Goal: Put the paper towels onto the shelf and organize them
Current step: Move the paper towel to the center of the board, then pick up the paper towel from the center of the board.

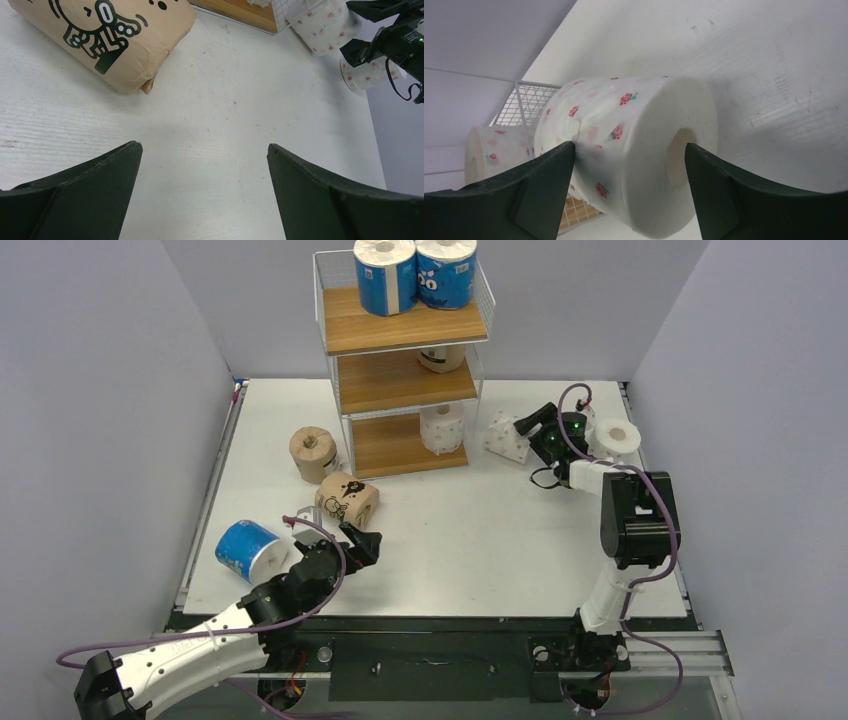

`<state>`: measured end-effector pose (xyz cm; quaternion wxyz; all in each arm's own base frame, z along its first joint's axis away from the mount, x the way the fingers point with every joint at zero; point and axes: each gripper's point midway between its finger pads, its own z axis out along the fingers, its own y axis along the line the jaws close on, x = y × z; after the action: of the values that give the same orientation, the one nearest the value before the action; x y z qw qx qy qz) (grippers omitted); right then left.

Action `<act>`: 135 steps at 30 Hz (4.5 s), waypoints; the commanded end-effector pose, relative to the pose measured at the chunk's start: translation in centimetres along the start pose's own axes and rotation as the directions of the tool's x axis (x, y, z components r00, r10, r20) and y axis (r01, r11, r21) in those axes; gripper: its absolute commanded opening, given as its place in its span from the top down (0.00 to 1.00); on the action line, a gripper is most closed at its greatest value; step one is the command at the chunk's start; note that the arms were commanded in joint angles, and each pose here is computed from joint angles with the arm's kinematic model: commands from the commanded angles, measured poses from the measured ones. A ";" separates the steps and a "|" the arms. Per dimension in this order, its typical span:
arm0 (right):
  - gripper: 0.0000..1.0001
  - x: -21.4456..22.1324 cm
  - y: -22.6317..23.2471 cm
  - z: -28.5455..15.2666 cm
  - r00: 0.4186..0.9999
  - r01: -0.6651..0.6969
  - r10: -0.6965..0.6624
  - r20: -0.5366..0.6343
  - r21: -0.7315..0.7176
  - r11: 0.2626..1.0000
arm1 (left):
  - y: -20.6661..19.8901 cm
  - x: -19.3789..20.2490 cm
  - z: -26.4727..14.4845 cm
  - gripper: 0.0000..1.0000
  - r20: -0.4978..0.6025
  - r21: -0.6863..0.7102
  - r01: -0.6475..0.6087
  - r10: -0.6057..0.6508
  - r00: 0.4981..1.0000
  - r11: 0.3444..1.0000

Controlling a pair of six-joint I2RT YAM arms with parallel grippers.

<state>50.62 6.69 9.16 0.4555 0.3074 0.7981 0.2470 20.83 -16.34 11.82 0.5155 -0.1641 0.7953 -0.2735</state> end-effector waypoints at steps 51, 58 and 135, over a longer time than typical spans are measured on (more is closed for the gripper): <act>0.71 14.4 9.4 -28.7 0.378 0.910 -0.921 -0.094 -0.144 0.388 | -1.6 -1.6 -0.4 0.04 0.049 0.066 0.075 -0.079 0.996 0.995; 0.71 19.5 10.5 -26.6 0.214 0.958 -0.968 -0.128 -0.168 0.234 | -1.1 -1.2 -0.3 0.04 0.037 0.043 0.084 -0.085 0.996 0.996; 0.52 19.7 2.3 -23.4 0.726 0.515 -0.550 -0.412 -0.203 0.833 | -5.9 -3.9 0.3 0.03 0.078 0.208 -0.120 0.106 0.991 0.971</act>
<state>22.49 19.70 10.33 0.3115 -0.0146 0.9264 0.2111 22.23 -18.64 16.13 0.5564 -0.0656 0.7717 -0.3009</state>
